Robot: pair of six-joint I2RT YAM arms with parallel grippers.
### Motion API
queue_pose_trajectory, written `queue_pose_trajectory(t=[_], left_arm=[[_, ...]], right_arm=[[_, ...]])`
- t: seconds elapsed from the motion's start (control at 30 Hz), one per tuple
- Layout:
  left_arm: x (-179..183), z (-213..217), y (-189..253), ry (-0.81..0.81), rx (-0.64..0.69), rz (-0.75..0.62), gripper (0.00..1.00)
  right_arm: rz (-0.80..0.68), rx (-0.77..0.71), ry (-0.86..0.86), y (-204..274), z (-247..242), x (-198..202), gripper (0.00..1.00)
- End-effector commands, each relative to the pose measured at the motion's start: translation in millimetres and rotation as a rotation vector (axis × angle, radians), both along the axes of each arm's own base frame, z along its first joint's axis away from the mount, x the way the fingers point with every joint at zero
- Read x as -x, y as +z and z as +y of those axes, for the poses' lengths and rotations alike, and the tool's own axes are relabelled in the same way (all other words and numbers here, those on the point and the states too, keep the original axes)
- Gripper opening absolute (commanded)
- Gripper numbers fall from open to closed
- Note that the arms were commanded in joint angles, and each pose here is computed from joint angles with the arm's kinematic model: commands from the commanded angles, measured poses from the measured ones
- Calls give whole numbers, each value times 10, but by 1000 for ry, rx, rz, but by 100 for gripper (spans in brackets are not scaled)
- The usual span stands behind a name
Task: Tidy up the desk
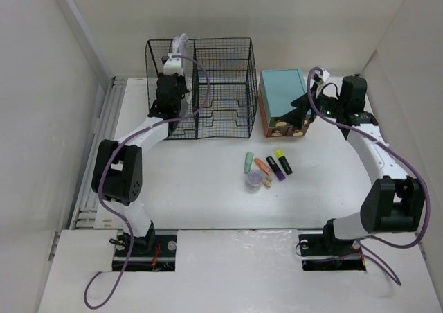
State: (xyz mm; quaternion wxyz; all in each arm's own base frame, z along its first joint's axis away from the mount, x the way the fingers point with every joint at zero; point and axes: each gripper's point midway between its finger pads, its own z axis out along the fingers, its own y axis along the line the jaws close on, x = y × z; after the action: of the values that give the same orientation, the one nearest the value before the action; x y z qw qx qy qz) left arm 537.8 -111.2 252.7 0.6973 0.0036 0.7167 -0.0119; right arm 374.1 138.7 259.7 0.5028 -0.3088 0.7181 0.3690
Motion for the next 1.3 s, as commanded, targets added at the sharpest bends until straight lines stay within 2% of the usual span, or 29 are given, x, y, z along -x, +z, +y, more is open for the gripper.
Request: queue_pose_trajectory(t=[0.0,0.33,0.63,0.67,0.73,0.77,0.8,0.87,0.97,1.2,1.27], left_arm=[[48,55,785,15,100,-322,0],[-47,67,894,20,143,-371,0],[-190,93,553,38,130,-289,0],[-182,107,493,46,136,-277,4],[-184,107,466,47,133,-267,35],[-162,113,471,47,133,-267,46],[-161,113,471,47,133,-267,68],[-101,152,620,58,132,-287,83],[-30,171,823,57,140,-314,92],[585,215,1866,67,211,-469,92],[847,256,2160,59,259,-496,80]], right_arm=[[-42,-11,61,97,35,9,100],[-30,-8,73,24,40,-4,100],[-19,-6,85,-3,45,8,100],[-19,-6,85,-3,45,8,100],[-19,-6,85,-3,45,8,100],[-19,-6,85,-3,45,8,100],[-19,-6,85,-3,45,8,100],[-19,-6,85,20,45,8,100],[-35,9,68,37,23,-10,100],[-124,131,-69,213,-180,-130,100],[-160,179,-151,289,-300,-178,100]])
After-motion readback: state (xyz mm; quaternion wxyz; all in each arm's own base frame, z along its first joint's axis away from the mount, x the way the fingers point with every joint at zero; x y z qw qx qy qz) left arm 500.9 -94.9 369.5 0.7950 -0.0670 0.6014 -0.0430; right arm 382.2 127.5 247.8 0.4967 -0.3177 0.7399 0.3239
